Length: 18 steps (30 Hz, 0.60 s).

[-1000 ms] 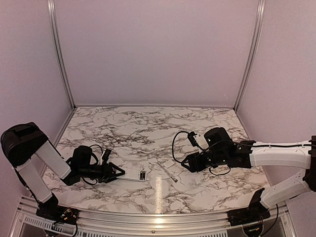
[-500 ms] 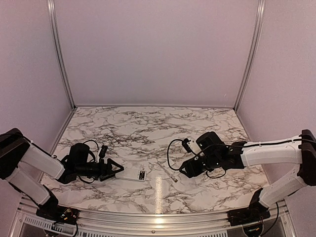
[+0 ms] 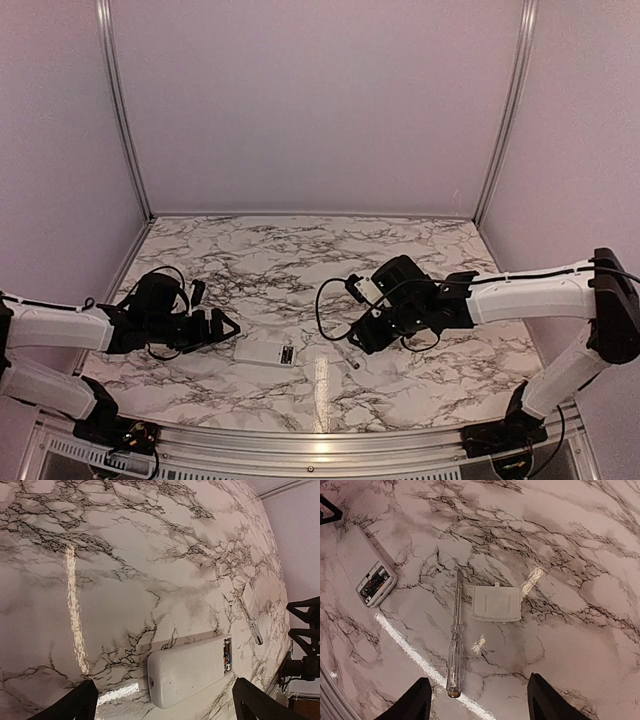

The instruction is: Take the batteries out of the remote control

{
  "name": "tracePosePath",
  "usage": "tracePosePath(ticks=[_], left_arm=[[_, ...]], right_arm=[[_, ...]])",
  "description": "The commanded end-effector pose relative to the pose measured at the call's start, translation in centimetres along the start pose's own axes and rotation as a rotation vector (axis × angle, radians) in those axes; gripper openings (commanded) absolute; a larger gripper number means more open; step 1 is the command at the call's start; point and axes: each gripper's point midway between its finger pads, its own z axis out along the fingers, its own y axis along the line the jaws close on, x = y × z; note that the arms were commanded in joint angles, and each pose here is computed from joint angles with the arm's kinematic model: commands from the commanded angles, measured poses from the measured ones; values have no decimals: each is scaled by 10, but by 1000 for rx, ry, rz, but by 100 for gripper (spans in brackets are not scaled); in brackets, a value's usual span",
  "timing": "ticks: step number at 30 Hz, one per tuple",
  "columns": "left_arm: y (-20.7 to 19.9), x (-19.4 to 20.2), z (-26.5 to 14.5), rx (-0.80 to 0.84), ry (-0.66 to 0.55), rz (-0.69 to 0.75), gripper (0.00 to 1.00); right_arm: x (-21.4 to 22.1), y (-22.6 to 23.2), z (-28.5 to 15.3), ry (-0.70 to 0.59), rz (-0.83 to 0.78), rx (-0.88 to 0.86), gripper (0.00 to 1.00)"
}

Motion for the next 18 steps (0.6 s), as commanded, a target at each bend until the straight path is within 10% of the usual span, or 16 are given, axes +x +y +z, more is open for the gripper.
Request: tracePosePath(ticks=[1,18], left_arm=[[3,-15,-7,-87,-25,64,99],[3,-22,-18,-125,-47,129,97]], right_arm=[[8,6,8,60,-21,0,62],[54,37,42,202,-101,-38,49]])
